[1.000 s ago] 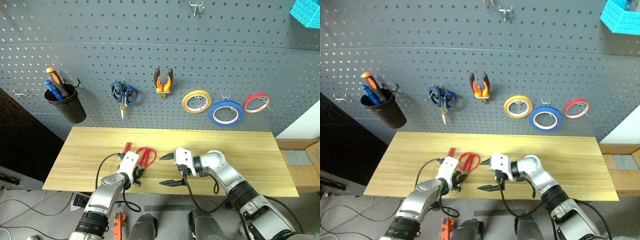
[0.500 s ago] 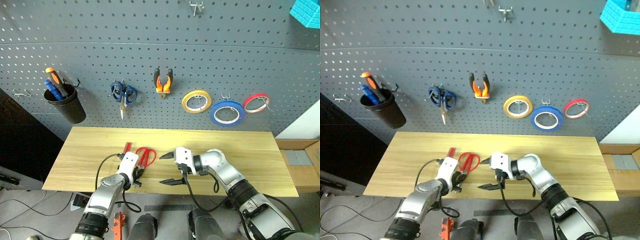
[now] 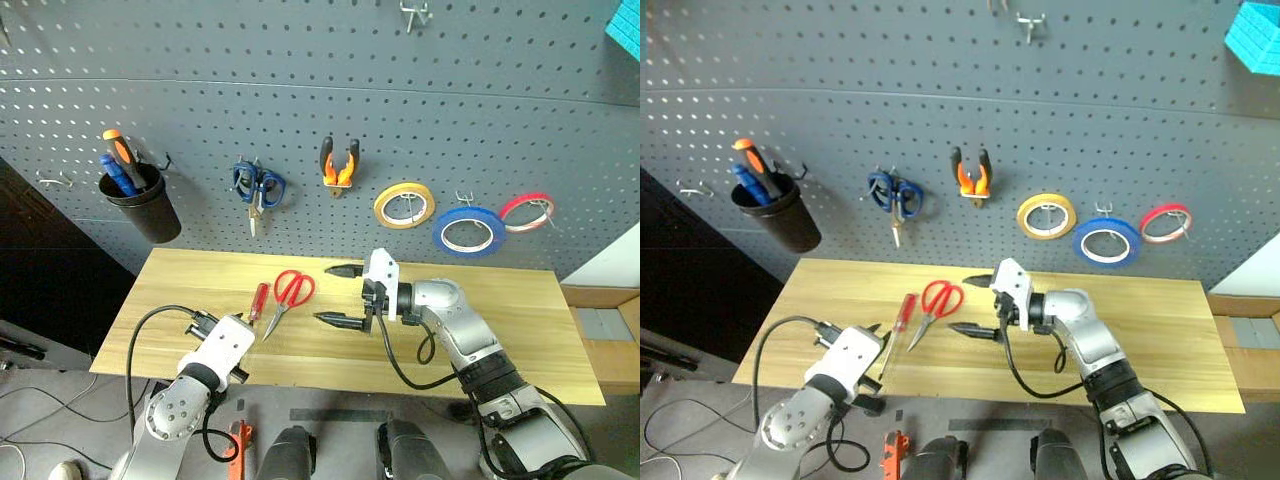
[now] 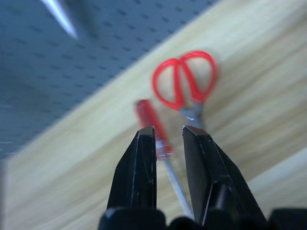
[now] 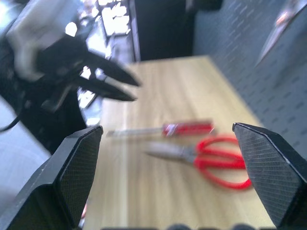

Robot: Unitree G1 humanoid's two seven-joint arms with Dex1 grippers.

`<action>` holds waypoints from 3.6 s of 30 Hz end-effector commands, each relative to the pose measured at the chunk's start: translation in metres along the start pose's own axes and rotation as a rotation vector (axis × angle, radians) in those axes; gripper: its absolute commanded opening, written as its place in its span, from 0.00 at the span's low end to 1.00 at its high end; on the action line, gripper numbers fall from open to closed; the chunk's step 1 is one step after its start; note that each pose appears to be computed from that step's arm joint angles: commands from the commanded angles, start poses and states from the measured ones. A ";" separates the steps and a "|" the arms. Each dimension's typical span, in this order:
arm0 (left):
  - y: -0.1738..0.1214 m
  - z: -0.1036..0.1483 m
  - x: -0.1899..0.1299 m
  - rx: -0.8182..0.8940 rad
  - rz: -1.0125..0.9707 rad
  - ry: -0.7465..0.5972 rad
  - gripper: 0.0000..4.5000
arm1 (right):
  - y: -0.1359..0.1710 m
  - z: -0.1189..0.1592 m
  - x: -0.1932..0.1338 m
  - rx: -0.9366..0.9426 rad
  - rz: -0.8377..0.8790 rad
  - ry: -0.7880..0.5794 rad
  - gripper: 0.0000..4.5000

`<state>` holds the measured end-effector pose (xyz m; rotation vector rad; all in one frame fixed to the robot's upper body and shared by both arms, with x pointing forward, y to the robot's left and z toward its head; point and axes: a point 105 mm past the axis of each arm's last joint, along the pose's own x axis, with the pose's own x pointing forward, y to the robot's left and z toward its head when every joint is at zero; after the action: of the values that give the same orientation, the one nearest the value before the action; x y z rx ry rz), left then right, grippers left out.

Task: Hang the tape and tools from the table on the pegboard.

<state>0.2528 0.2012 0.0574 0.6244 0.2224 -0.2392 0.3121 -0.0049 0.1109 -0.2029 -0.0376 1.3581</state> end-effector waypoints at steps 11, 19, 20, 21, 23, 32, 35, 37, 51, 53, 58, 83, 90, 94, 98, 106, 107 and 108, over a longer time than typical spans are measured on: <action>-0.007 -0.011 0.061 -0.350 -0.048 0.038 0.56 | 0.003 -0.006 0.007 -0.027 0.009 0.045 1.00; -0.018 -0.023 0.096 -0.391 -0.162 0.096 1.00 | 0.003 -0.023 0.009 -0.049 0.021 0.104 1.00; -0.019 -0.025 0.098 -0.393 -0.171 0.102 1.00 | 0.004 -0.023 0.009 -0.050 0.021 0.104 1.00; -0.020 -0.026 0.098 -0.395 -0.177 0.105 1.00 | 0.004 -0.023 0.010 -0.050 0.022 0.103 1.00; -0.024 -0.029 0.102 -0.418 -0.207 0.123 1.00 | 0.005 -0.023 0.010 -0.047 0.022 0.103 1.00; -0.039 -0.035 0.114 -0.423 -0.310 0.171 1.00 | 0.007 -0.028 0.011 -0.037 0.022 0.118 1.00; -0.046 -0.038 0.114 -0.426 -0.348 0.189 1.00 | 0.005 -0.032 0.011 -0.044 0.007 0.138 1.00; -0.050 -0.037 0.115 -0.427 -0.366 0.190 1.00 | 0.004 -0.035 0.010 -0.046 -0.001 0.150 1.00; -0.046 -0.047 0.117 -0.394 -0.356 0.244 1.00 | 0.001 -0.039 0.007 -0.041 -0.027 0.159 1.00; -0.042 -0.050 0.116 -0.383 -0.341 0.259 1.00 | 0.001 -0.040 0.007 -0.041 -0.029 0.159 1.00; -0.037 -0.059 0.114 -0.375 -0.310 0.300 1.00 | 0.001 -0.040 0.008 -0.039 -0.030 0.158 1.00; -0.046 -0.055 0.117 -0.417 -0.341 0.311 0.05 | -0.007 -0.040 0.005 -0.050 -0.036 0.169 1.00; -0.044 -0.054 0.118 -0.403 -0.334 0.308 0.05 | -0.009 -0.038 0.006 -0.052 -0.039 0.165 1.00; -0.039 -0.050 0.116 -0.378 -0.322 0.274 0.05 | -0.011 -0.036 0.005 -0.056 -0.043 0.163 1.00; -0.032 -0.037 0.105 -0.326 -0.325 0.193 0.05 | -0.014 -0.033 0.003 -0.058 -0.053 0.153 1.00; -0.027 -0.026 0.074 -0.287 -0.311 0.138 0.05 | -0.018 -0.028 0.000 -0.059 -0.072 0.133 1.00; -0.024 -0.021 0.070 -0.275 -0.297 0.118 0.05 | -0.018 -0.027 -0.001 -0.061 -0.075 0.127 1.00; -0.022 -0.016 0.066 -0.269 -0.285 0.097 0.05 | -0.019 -0.025 -0.002 -0.063 -0.077 0.120 1.00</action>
<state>0.3027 0.1839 -0.0094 0.3109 0.5174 -0.4576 0.3313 -0.0136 0.0718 -0.3381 0.0905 1.2711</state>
